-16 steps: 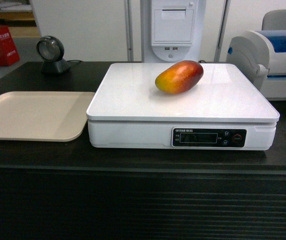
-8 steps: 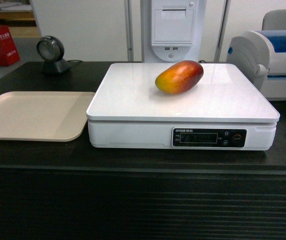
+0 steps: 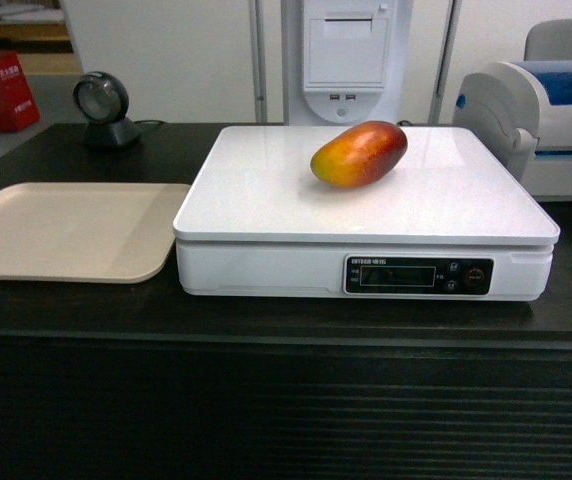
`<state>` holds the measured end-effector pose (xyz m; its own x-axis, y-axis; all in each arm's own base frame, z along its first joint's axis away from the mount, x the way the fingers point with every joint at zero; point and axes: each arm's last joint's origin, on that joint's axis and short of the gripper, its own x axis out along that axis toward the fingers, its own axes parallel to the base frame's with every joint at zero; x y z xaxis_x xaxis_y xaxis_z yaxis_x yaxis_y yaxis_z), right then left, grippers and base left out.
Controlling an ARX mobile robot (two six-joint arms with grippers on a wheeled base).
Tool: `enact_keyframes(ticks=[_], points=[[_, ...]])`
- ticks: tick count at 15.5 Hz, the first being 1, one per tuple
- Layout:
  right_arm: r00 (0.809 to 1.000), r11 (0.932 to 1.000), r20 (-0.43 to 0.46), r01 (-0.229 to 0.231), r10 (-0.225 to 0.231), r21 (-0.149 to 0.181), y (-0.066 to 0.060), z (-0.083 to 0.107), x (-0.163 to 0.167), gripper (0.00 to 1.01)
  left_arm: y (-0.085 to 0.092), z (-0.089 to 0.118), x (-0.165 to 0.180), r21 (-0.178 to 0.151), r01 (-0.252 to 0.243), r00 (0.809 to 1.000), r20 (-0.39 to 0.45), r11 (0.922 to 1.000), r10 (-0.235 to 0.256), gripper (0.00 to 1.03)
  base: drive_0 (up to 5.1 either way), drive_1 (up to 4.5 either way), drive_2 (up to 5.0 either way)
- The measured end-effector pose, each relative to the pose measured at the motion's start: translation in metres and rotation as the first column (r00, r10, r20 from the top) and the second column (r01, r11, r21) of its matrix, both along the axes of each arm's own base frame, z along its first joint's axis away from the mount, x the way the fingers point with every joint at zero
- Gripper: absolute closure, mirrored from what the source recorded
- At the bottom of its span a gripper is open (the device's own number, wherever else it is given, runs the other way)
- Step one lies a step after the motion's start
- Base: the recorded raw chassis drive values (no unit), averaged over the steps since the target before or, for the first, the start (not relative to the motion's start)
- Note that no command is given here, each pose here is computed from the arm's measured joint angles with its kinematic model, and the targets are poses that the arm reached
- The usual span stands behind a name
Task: Place dark red mango on scale at checkout
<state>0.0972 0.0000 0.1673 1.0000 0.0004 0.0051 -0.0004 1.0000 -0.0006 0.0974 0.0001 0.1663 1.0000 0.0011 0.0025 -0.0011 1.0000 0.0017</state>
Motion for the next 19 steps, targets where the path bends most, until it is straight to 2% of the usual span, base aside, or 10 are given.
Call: enact_keyframes(ticks=[19], points=[[1.000,1.0000,0.000,0.000,0.000,0.000,0.0000,0.0000,0.0000,0.03,0.0000,0.0000,0.0000,-0.001,0.000,1.000,0.000,1.0000,0.000,0.05,0.0,0.00,0.0]])
